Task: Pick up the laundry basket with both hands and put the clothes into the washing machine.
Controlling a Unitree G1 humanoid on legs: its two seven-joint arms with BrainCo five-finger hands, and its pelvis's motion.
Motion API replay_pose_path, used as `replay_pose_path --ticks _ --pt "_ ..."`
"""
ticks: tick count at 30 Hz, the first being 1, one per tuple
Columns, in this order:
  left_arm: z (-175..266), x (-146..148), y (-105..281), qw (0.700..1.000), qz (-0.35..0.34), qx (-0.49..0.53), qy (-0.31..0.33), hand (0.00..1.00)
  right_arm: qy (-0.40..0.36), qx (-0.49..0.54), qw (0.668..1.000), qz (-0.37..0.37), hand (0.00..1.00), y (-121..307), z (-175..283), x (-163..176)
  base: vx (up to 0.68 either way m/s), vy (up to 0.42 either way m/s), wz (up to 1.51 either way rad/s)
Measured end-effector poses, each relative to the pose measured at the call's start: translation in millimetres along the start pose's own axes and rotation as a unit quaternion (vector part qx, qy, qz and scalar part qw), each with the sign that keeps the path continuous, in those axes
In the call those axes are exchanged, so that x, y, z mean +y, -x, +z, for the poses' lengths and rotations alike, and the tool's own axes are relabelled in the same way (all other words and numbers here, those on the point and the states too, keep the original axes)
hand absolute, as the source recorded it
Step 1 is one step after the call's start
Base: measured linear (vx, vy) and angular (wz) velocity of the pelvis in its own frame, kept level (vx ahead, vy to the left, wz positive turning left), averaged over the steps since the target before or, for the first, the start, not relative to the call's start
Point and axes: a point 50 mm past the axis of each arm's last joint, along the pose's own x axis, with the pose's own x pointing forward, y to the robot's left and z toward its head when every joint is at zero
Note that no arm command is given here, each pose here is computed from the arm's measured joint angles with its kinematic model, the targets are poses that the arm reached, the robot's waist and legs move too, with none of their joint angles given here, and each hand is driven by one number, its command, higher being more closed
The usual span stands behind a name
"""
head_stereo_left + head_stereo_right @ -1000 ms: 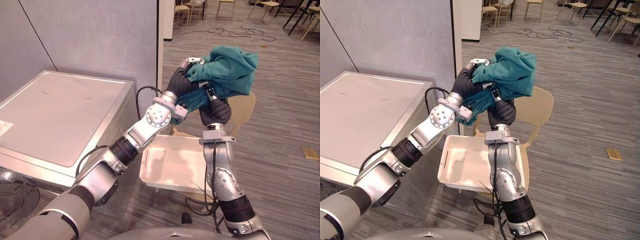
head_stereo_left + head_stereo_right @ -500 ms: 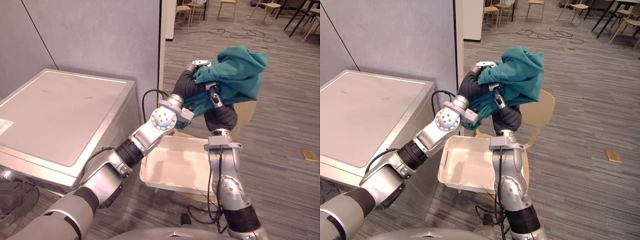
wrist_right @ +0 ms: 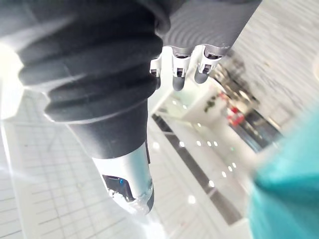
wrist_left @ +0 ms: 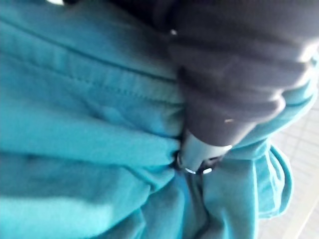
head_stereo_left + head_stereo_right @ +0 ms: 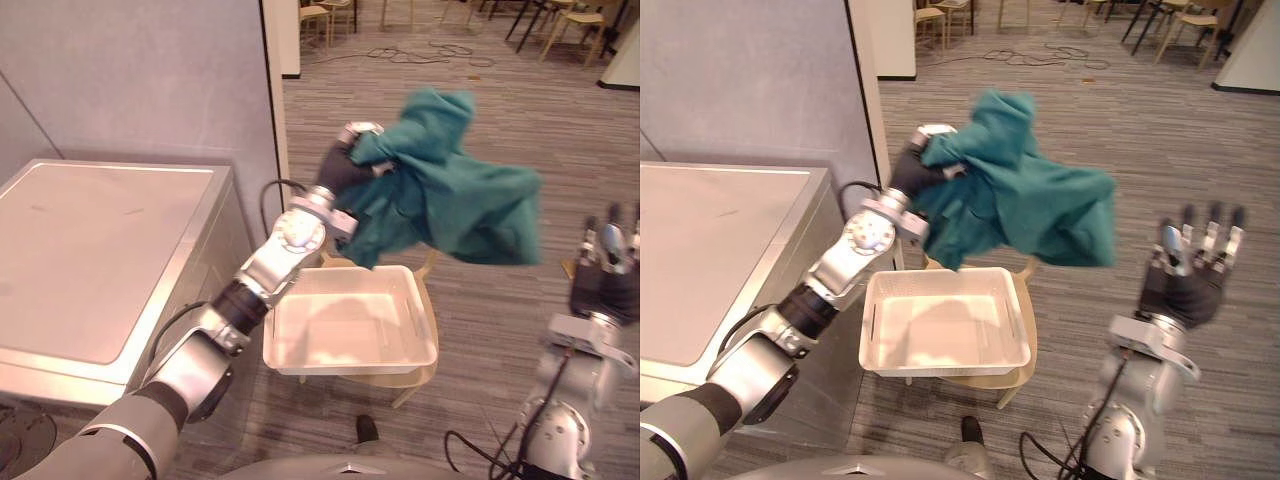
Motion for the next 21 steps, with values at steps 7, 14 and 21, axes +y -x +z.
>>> replay_pose_path --ticks 7,14,21 --pt "75.0 78.6 40.1 0.977 0.119 -0.174 -0.019 1.0 0.035 -0.002 0.997 -0.067 0.0 12.8 4.9 -30.2 0.0 -0.012 0.03" --pt "117.1 132.7 146.2 0.919 0.275 -0.272 -0.082 1.0 0.036 0.061 0.98 -0.185 0.0 54.6 -21.3 -72.9 0.0 -0.017 0.17" --pt "105.5 159.6 263.0 0.84 0.49 -0.198 -0.127 1.0 0.079 0.141 0.928 -0.336 0.0 117.1 -32.8 -131.8 -0.01 -0.009 0.26"
